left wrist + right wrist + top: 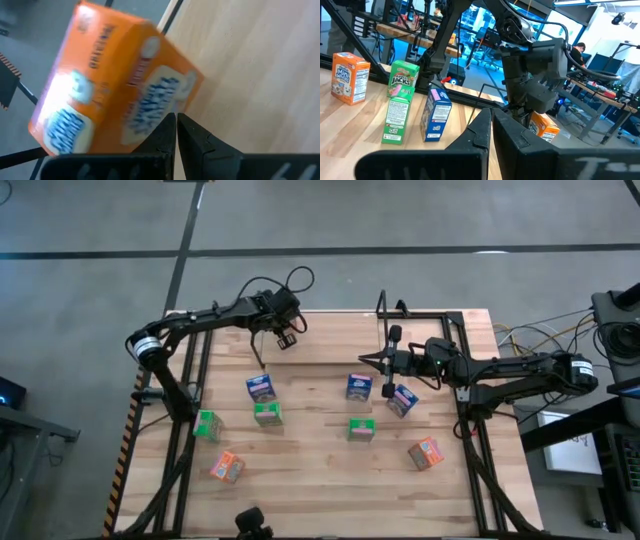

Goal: Stack cereal on shelf
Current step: Put the center blue cereal box on the shelf

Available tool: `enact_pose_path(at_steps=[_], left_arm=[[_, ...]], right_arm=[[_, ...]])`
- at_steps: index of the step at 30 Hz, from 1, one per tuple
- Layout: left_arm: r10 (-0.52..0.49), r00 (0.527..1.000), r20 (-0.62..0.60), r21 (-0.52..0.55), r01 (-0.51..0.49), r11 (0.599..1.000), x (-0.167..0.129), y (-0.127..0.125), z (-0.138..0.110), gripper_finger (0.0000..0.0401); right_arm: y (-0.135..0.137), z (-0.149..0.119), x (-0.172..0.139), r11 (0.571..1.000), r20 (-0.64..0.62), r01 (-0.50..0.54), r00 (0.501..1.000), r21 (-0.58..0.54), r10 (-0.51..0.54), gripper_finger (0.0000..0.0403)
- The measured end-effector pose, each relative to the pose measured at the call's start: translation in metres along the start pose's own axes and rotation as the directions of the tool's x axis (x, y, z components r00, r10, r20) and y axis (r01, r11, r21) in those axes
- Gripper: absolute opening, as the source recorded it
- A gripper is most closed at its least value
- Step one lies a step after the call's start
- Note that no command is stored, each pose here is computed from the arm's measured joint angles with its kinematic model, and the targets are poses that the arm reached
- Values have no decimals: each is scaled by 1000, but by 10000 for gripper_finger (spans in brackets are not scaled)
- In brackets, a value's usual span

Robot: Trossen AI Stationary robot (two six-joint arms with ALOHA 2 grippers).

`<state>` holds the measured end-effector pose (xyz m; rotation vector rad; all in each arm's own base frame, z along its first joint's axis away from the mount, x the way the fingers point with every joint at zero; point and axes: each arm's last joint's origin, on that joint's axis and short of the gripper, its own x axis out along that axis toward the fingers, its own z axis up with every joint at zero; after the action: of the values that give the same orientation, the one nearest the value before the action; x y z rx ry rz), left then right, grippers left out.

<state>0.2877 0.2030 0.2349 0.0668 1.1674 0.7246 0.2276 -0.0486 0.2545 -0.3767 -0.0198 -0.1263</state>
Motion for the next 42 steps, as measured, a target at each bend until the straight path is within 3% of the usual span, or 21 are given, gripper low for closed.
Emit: enact_pose_path(at_steps=[10,17,21,25,30,35,42], left_arm=[[-48,991,123,4,48,999,-59,-24,2,0],[-174,935,308,36,171,985,-116,-60,-15,0],[-251,863,438,76,243,967,-141,-84,-33,0],[-324,755,570,119,314,942,-160,-103,-52,0],[-391,643,658,179,371,911,-172,-119,-75,0],[-420,563,712,207,403,891,-175,-123,-96,0],[-393,475,787,193,415,889,-176,-110,-121,0]], right_arm=[[0,0,0,998,-1,0,1000,63,0,9],[0,-1,0,989,-12,-3,1000,150,5,9],[0,-1,0,982,-20,-4,1000,191,8,9],[-1,5,4,967,-41,-11,999,256,22,9],[4,15,7,960,-32,-47,998,277,58,9],[3,27,12,947,-75,-65,993,315,93,9],[-5,49,18,912,-277,-47,945,407,173,9]])
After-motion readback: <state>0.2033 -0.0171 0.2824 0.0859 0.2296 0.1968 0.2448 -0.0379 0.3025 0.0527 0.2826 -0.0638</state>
